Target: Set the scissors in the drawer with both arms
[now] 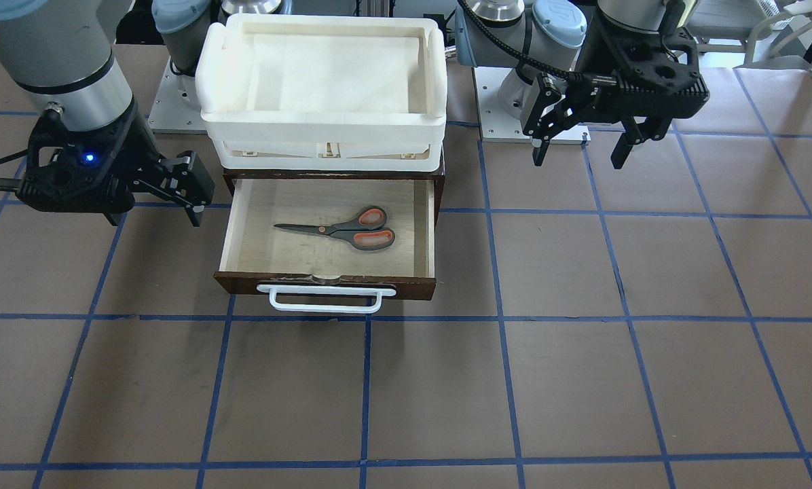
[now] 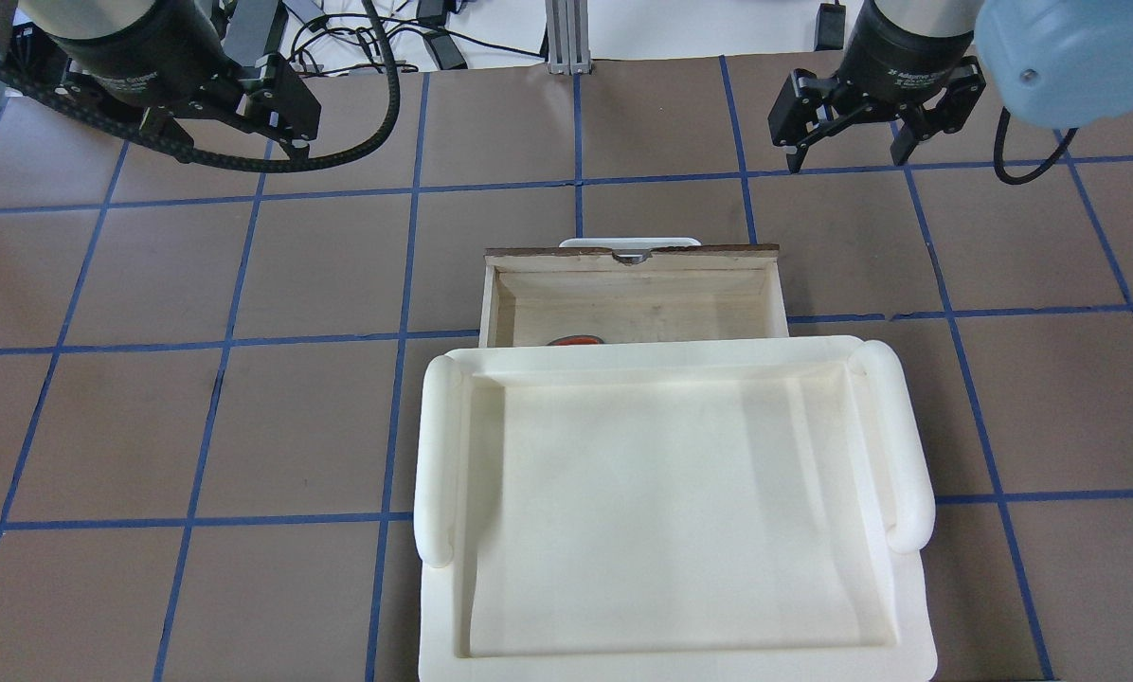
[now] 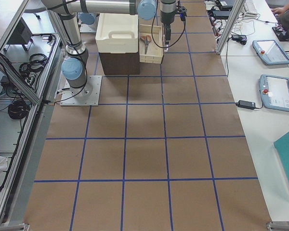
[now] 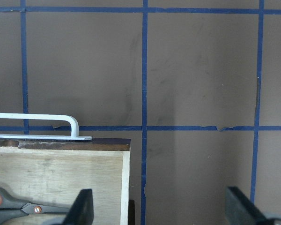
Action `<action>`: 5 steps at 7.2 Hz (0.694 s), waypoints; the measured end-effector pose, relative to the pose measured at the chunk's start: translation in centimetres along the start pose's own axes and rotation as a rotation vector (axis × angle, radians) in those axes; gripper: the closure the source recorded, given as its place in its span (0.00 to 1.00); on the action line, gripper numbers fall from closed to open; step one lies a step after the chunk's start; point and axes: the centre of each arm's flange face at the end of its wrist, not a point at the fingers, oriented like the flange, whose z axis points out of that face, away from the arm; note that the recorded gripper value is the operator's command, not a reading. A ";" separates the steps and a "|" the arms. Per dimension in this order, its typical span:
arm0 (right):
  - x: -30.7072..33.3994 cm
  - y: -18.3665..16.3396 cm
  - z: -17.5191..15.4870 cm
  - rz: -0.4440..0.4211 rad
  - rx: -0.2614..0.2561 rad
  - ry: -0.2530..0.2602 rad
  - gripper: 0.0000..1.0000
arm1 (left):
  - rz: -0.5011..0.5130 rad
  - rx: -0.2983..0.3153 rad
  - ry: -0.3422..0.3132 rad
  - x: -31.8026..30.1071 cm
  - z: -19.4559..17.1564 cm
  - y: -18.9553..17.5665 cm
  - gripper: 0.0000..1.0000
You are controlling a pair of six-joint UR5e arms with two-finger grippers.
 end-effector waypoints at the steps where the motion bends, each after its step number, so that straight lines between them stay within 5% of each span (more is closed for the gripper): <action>1: 0.0 0.2 -0.1 0.000 -0.004 0.003 0.00 | 0.005 -0.006 0.004 0.0 0.3 0.1 0.00; 5: 0.1 0.6 -0.4 -0.002 -0.017 0.018 0.00 | 0.029 -0.007 0.001 -0.1 0.5 0.1 0.00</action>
